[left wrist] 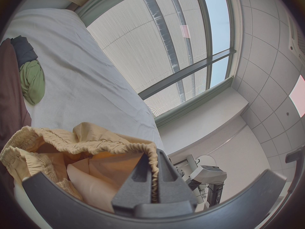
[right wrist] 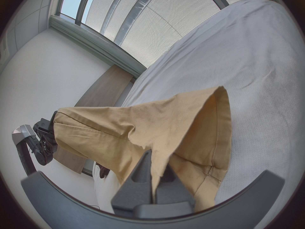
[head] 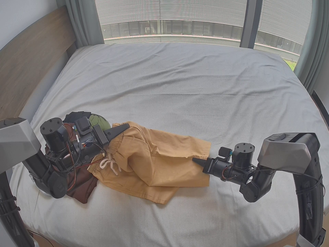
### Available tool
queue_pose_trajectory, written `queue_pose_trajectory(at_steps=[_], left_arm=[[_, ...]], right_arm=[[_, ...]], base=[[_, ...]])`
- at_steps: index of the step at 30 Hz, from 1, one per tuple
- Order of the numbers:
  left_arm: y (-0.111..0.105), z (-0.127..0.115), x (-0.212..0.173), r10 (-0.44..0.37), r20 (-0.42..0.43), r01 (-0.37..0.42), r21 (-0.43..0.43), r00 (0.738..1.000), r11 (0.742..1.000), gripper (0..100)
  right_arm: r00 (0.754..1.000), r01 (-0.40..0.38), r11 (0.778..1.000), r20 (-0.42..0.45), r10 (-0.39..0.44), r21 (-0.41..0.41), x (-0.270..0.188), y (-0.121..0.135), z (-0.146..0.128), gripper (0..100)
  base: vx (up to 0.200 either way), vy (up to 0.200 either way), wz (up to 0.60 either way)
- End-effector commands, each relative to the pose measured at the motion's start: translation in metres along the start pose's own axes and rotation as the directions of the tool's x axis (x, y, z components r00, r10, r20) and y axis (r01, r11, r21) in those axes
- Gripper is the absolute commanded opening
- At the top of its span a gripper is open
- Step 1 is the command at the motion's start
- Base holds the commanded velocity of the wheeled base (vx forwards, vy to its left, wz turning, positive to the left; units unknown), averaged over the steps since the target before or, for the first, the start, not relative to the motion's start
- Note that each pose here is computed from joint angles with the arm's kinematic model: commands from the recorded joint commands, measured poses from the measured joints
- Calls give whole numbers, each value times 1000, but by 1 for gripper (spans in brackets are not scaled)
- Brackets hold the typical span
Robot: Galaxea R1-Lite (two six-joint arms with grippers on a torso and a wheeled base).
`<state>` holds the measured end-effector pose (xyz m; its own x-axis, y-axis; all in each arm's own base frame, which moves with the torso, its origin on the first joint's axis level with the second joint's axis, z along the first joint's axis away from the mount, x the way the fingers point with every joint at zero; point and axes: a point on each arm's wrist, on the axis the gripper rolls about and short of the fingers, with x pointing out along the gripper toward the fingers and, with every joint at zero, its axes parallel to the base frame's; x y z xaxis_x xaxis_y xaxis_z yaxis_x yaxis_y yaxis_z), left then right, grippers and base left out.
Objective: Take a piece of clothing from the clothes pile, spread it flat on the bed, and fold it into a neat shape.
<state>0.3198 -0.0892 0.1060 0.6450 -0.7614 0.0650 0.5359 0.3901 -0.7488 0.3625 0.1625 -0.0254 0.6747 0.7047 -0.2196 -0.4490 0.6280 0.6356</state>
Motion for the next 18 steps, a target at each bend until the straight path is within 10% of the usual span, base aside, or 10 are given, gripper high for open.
queue_pose_trajectory(at_steps=[1,18], left_arm=[[-6,0,0,-12,2,12,3,1000,1000,0],[-27,11,-5,-46,48,44,34,998,998,0]], right_arm=[[996,-39,999,73,40,-20,-31,27,29,0],[971,-118,991,201,128,-59,-90,55,85,0]], base=[[0,0,0],[0,0,0]])
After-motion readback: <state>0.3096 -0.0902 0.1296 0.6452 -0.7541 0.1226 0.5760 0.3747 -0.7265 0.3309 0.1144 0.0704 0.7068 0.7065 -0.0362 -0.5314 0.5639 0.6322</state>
